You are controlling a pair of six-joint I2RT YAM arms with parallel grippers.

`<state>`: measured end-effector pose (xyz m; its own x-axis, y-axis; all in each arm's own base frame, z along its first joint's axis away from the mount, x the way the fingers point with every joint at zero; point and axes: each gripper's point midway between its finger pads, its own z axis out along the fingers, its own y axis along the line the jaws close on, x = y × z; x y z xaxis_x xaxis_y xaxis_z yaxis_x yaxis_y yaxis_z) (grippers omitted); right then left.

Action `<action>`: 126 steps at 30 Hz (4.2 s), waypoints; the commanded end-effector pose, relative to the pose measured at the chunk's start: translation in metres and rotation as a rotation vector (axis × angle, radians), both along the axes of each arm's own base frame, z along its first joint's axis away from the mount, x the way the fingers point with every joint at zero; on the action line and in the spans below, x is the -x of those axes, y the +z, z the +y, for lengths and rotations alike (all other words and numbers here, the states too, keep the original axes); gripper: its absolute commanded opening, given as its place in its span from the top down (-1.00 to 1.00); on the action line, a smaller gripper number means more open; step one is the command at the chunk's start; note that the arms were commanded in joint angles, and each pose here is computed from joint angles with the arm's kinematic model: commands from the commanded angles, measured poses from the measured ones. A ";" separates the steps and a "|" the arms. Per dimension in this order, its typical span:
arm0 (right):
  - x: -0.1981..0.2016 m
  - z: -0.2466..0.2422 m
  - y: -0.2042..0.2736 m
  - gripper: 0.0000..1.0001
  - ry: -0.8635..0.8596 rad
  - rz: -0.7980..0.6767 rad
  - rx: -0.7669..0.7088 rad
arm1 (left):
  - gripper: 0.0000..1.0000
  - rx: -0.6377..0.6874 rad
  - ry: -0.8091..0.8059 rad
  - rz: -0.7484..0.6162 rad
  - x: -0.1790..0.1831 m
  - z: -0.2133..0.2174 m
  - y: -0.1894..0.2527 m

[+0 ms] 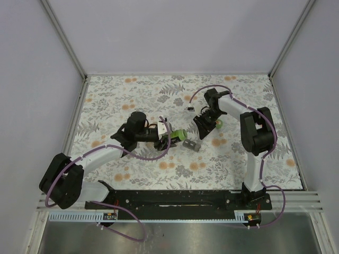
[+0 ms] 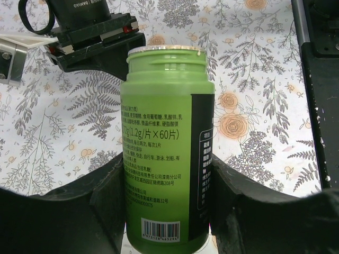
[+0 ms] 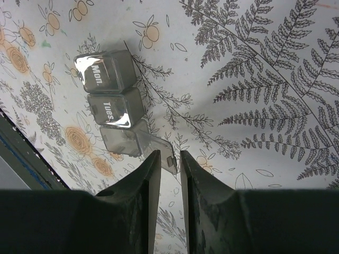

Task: Sort the pills into containers
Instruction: Pick up the pill container at the center of the board, then pour the pill into the pill container.

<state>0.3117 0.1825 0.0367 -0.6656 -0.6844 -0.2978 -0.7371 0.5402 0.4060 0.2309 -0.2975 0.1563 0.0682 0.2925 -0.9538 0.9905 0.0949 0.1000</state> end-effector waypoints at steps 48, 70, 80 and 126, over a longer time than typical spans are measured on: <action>0.001 0.003 0.033 0.65 0.025 -0.075 -0.066 | 1.00 -0.213 -0.004 -0.105 -0.014 -0.029 -0.041; -0.002 0.001 0.041 0.88 0.021 -0.113 -0.063 | 1.00 -0.346 0.002 -0.101 -0.027 -0.027 -0.061; -0.003 0.002 0.036 0.90 0.028 -0.109 -0.063 | 1.00 -0.407 -0.034 -0.082 -0.025 -0.030 -0.069; -0.001 0.002 0.030 0.92 0.021 -0.080 -0.057 | 1.00 -0.581 -0.161 -0.197 -0.044 -0.045 -0.094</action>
